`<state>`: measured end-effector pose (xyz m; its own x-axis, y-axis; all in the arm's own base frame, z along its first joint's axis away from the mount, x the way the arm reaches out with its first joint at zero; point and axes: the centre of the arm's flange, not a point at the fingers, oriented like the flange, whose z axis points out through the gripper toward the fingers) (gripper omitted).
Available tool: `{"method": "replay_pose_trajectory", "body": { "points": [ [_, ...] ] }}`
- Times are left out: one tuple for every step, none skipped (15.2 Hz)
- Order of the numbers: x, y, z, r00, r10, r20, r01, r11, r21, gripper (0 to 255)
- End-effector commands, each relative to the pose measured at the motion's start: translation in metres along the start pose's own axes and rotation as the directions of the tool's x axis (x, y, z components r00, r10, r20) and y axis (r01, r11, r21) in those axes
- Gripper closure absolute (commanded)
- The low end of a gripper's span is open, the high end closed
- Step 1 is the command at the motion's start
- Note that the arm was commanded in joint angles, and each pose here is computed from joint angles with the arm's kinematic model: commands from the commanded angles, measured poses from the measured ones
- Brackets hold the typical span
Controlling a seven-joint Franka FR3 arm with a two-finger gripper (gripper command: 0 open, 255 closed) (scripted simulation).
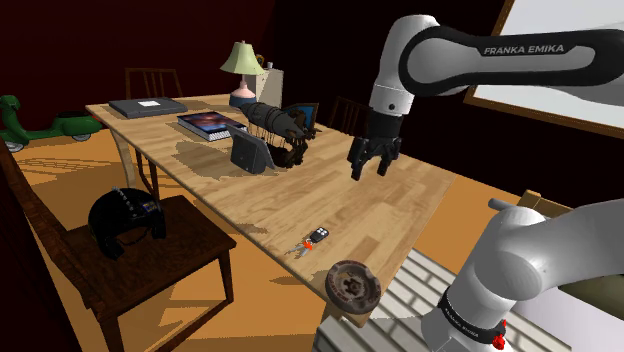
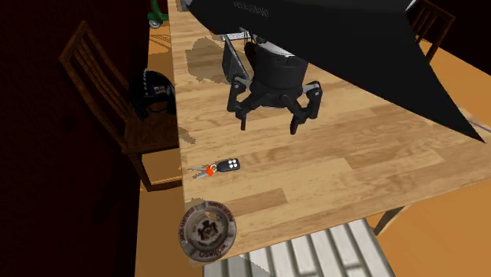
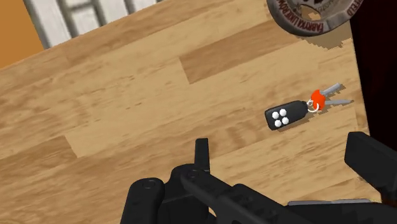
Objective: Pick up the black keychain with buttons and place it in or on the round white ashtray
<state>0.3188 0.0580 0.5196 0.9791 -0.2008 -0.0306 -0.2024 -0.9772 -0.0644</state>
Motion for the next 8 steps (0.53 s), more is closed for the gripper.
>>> {"method": "replay_pose_trajectory", "body": {
  "points": [
    [0.005,-0.015,0.025,0.999,0.042,-0.006,-0.042,0.999,-0.008,0],
    [0.008,-0.022,0.036,0.998,0.062,-0.008,-0.062,0.998,-0.013,0],
    [0.012,-0.030,0.047,0.997,0.081,-0.010,-0.081,0.997,-0.017,0],
    [0.015,-0.037,0.058,0.995,0.101,-0.012,-0.101,0.995,-0.022,0],
    [0.019,-0.044,0.069,0.993,0.120,-0.014,-0.120,0.992,-0.026,0],
    [0.023,-0.051,0.080,0.990,0.139,-0.016,-0.140,0.990,-0.031,0],
    [0.027,-0.057,0.091,0.987,0.159,-0.019,-0.159,0.987,-0.035,0],
    [0.031,-0.064,0.102,0.984,0.178,-0.021,-0.179,0.983,-0.040,0]
  ]
}}
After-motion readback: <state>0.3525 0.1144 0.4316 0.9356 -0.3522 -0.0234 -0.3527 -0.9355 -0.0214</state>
